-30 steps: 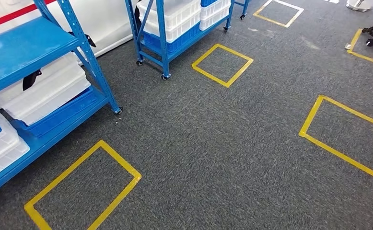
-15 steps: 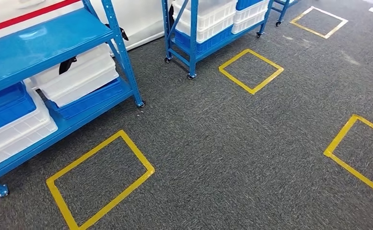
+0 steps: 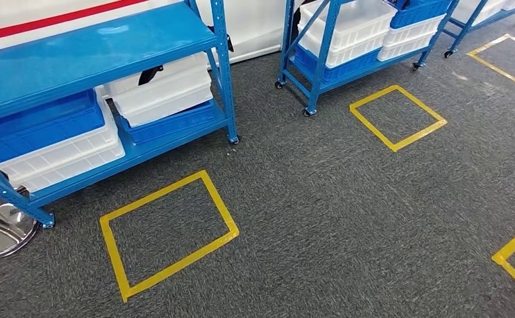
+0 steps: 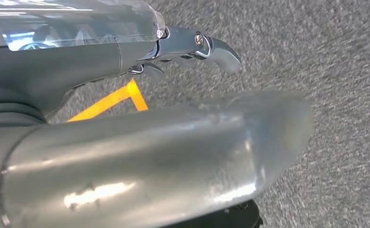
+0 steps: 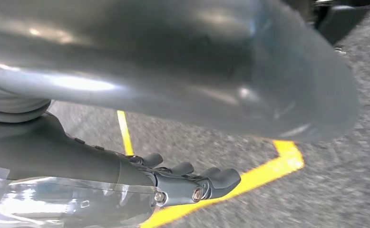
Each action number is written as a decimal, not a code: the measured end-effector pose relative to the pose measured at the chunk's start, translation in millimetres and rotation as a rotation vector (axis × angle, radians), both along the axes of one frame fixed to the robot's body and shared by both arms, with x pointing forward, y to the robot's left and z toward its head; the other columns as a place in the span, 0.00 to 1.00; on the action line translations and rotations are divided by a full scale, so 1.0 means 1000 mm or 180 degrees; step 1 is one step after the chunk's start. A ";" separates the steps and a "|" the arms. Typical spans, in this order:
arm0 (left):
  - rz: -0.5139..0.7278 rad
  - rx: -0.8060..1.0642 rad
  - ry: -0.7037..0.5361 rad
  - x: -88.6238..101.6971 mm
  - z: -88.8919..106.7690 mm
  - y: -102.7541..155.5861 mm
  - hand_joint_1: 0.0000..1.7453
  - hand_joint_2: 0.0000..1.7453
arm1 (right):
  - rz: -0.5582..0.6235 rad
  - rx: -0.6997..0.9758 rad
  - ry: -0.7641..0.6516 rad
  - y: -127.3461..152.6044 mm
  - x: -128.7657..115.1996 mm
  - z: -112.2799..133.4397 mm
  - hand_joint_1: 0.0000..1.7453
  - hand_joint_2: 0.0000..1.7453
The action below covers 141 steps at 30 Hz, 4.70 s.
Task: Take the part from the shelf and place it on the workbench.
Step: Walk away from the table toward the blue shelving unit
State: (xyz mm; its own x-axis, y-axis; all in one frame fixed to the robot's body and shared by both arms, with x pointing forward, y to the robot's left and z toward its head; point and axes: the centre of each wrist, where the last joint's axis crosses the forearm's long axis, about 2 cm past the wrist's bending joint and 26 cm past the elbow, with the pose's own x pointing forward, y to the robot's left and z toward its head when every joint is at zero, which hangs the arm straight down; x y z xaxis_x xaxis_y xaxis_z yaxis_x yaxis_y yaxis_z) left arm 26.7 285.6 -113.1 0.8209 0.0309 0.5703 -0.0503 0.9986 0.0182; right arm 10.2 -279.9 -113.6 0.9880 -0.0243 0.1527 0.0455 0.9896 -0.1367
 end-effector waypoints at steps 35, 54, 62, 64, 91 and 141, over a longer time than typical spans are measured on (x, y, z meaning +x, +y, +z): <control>-0.0007 -0.0134 -0.0040 -0.001 0.000 -0.004 0.00 0.00 | -0.0197 -0.0228 0.0137 -0.006 0.002 0.000 0.00 0.00; -0.0032 -0.0149 -0.0025 -0.003 0.000 -0.005 0.00 0.00 | -0.0257 -0.0102 0.0145 -0.007 0.002 0.000 0.00 0.00; -0.0030 -0.0161 0.0013 -0.007 0.000 -0.008 0.00 0.00 | -0.0249 -0.0063 0.0193 -0.007 -0.007 0.000 0.00 0.00; -0.0030 -0.0158 0.0004 -0.004 0.000 -0.008 0.00 0.00 | -0.0237 -0.0063 0.0173 -0.007 -0.005 0.000 0.00 0.00; -0.0007 -0.0173 0.0038 -0.007 0.000 -0.010 0.00 0.00 | -0.0224 -0.0058 0.0161 -0.005 -0.007 0.000 0.00 0.00; -0.0058 -0.0130 0.0055 -0.007 0.000 -0.013 0.00 0.00 | -0.0208 -0.0036 0.0147 -0.007 -0.004 0.000 0.00 0.00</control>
State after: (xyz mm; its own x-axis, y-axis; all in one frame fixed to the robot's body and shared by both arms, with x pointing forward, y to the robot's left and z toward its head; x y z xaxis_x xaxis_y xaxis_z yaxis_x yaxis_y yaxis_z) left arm 20.1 272.8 -113.3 0.8312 0.0387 0.5546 -0.0320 0.9992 -0.0218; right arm 6.7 -286.6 -113.9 0.9903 -0.0875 0.1075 0.1033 0.9831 -0.1514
